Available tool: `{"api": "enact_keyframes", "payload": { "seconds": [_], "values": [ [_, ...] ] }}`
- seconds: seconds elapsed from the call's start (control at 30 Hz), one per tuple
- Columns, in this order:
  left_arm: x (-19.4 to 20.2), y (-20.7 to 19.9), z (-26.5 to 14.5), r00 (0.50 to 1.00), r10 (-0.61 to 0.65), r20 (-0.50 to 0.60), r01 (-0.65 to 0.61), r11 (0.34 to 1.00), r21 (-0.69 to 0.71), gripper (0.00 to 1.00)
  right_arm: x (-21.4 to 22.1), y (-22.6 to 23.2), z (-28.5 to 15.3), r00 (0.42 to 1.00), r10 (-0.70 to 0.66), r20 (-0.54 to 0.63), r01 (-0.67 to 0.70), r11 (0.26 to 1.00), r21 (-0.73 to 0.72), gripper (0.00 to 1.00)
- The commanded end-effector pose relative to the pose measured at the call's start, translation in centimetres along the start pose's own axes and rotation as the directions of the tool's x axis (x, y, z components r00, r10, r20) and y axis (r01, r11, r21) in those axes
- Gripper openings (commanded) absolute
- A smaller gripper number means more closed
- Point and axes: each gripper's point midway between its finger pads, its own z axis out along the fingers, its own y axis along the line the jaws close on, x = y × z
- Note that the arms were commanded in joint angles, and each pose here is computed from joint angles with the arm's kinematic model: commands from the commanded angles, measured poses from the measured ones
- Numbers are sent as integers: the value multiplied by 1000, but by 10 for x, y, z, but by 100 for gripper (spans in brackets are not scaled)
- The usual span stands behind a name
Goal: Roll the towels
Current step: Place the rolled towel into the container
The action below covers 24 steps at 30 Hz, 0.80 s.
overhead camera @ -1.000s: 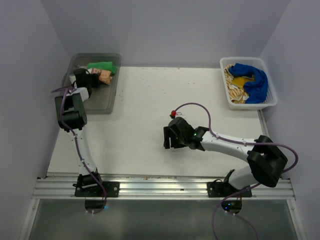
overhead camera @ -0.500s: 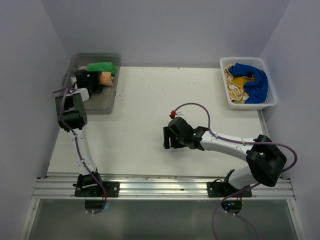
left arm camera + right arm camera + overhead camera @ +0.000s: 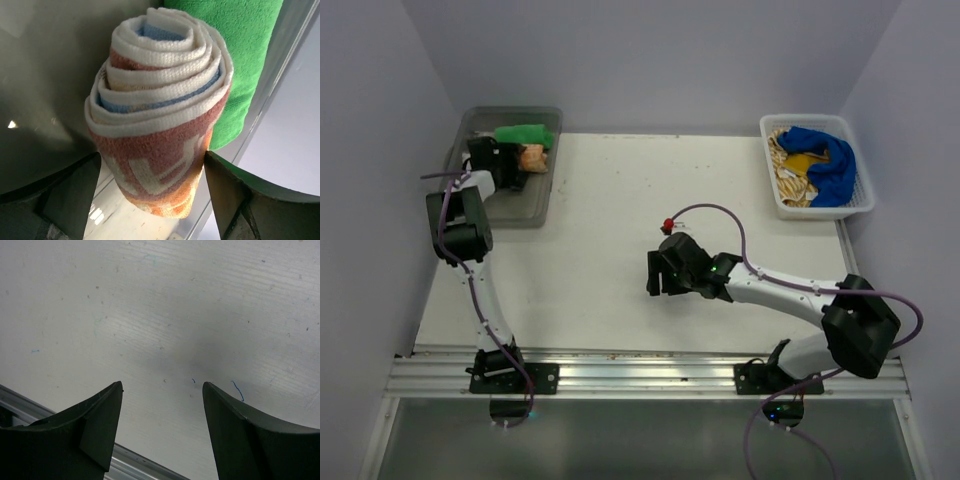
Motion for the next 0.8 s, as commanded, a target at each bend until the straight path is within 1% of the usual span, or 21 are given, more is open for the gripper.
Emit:
{"api": "enact_keyframes", "payload": {
  "seconds": [0.0, 0.2, 0.33, 0.37, 0.43, 0.63, 0.7, 0.73, 0.77],
  "values": [
    [-6, -5, -23, 998, 63, 3, -63, 996, -64, 88, -12, 5, -9, 998, 21, 55, -20, 999, -27, 69],
    [-11, -20, -46, 987, 157, 29, -155, 986, -58, 90, -13, 5, -12, 998, 14, 61, -12, 999, -32, 69],
    [-18, -42, -67, 969, 232, 80, -231, 973, -29, 92, -20, 5, -18, 997, 1, 83, 1, 1000, -23, 69],
    [-21, -42, -69, 962, 256, 91, -254, 967, -38, 94, -24, 5, -20, 995, -2, 95, 4, 1000, -22, 69],
    [-23, -48, -74, 956, 276, 102, -275, 961, -30, 96, -24, 4, -23, 995, -5, 99, 7, 1000, -16, 69],
    [-23, -48, -81, 936, 337, 99, -335, 941, -40, 96, -24, 1, -27, 994, 1, 112, 0, 1000, -10, 70],
    [-26, -41, -84, 924, 367, 107, -360, 930, -78, 90, -25, 1, -26, 994, 0, 112, 1, 1000, -7, 70],
    [-27, -40, -86, 919, 379, 110, -371, 924, -87, 84, -25, 2, -26, 994, 0, 112, 1, 1000, -7, 70],
    [-29, -36, -87, 908, 404, 112, -393, 913, -107, 66, -26, 2, -25, 994, 0, 113, 1, 1000, -6, 70]
  ]
}}
